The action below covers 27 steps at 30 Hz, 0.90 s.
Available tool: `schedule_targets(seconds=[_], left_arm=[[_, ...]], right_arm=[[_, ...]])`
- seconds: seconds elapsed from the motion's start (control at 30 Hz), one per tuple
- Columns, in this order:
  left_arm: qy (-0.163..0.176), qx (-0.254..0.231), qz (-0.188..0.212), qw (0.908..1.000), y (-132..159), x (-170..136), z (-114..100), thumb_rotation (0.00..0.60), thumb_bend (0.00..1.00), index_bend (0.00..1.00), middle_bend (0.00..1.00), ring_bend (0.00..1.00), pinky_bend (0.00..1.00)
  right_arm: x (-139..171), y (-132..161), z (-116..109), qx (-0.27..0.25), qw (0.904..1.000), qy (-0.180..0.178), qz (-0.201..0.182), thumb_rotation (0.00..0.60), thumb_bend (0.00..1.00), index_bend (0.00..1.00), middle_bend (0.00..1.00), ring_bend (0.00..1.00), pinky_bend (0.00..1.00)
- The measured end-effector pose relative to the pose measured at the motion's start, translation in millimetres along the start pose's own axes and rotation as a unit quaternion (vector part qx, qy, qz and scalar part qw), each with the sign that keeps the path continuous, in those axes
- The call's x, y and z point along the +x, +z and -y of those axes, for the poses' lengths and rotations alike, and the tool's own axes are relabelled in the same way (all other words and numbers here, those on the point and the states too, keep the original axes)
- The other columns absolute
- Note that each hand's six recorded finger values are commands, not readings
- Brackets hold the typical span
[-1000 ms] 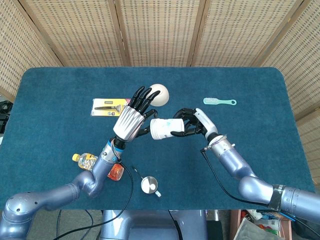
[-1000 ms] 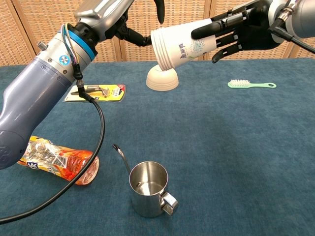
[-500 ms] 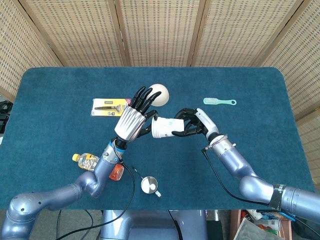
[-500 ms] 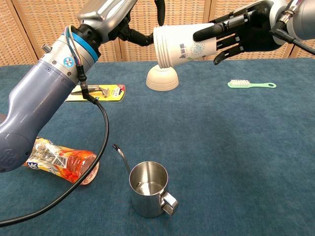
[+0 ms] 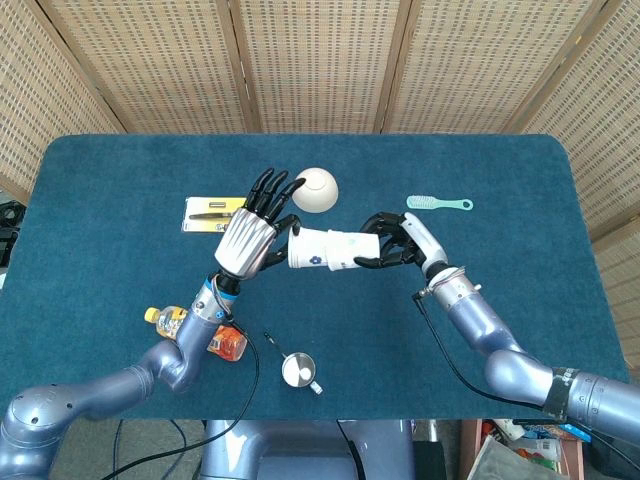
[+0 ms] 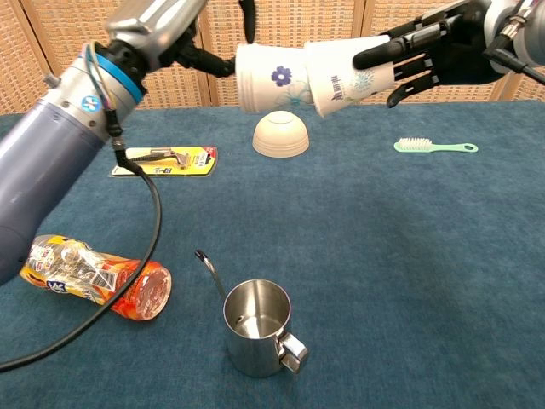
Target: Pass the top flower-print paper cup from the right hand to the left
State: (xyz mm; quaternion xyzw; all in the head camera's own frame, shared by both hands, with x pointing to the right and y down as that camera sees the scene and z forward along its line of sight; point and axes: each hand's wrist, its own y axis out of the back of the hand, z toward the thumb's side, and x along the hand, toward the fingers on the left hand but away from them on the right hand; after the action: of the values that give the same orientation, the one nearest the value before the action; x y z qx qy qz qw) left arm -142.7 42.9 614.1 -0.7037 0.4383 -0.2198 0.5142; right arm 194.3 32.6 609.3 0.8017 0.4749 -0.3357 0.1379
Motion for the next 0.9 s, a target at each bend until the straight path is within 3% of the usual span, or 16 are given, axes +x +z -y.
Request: schedule_targets(seconds=[0.23, 0.43, 0.53, 0.7, 0.83, 0.9], left_arm=[[-0.002, 0.039, -0.026, 0.9989, -50, -16, -26, 0.6, 0.51, 0.72, 0.13, 0.0, 0.0], [-0.026, 0.078, -0.053, 0.9952, -96, -39, -39, 0.6, 0.52, 0.72, 0.12, 0.0, 0.0], [-0.053, 0.096, -0.059, 0.9922, -109, -47, -36, 0.6, 0.52, 0.72, 0.11, 0.0, 0.0], [-0.125, 0.135, -0.069, 0.9805, -133, -60, -28, 0.6, 0.52, 0.72, 0.06, 0.0, 0.0], [-0.193, 0.176, -0.072, 0.9626, -148, -70, -19, 0.6, 0.52, 0.69, 0.02, 0.0, 0.0], [-0.221, 0.197, -0.071, 0.9524, -153, -75, -17, 0.6, 0.52, 0.56, 0.0, 0.0, 0.0]], right_arm=[[-2, -11, -26, -0.002, 0.9996, -0.027, 0.012, 0.6, 0.51, 0.58, 0.61, 0.45, 0.59], [-6, -28, -41, 0.009, 0.9987, -0.042, 0.028, 0.6, 0.51, 0.58, 0.61, 0.45, 0.59], [-7, -38, -44, 0.035, 0.9977, -0.047, 0.035, 0.6, 0.51, 0.58, 0.61, 0.45, 0.59], [-10, -56, -49, 0.129, 0.9887, -0.061, 0.044, 0.6, 0.51, 0.58, 0.61, 0.45, 0.59], [-11, -69, -51, 0.216, 0.9724, -0.074, 0.049, 0.6, 0.51, 0.57, 0.57, 0.44, 0.57], [-11, -73, -52, 0.261, 0.9606, -0.08, 0.049, 0.6, 0.41, 0.47, 0.46, 0.36, 0.48]])
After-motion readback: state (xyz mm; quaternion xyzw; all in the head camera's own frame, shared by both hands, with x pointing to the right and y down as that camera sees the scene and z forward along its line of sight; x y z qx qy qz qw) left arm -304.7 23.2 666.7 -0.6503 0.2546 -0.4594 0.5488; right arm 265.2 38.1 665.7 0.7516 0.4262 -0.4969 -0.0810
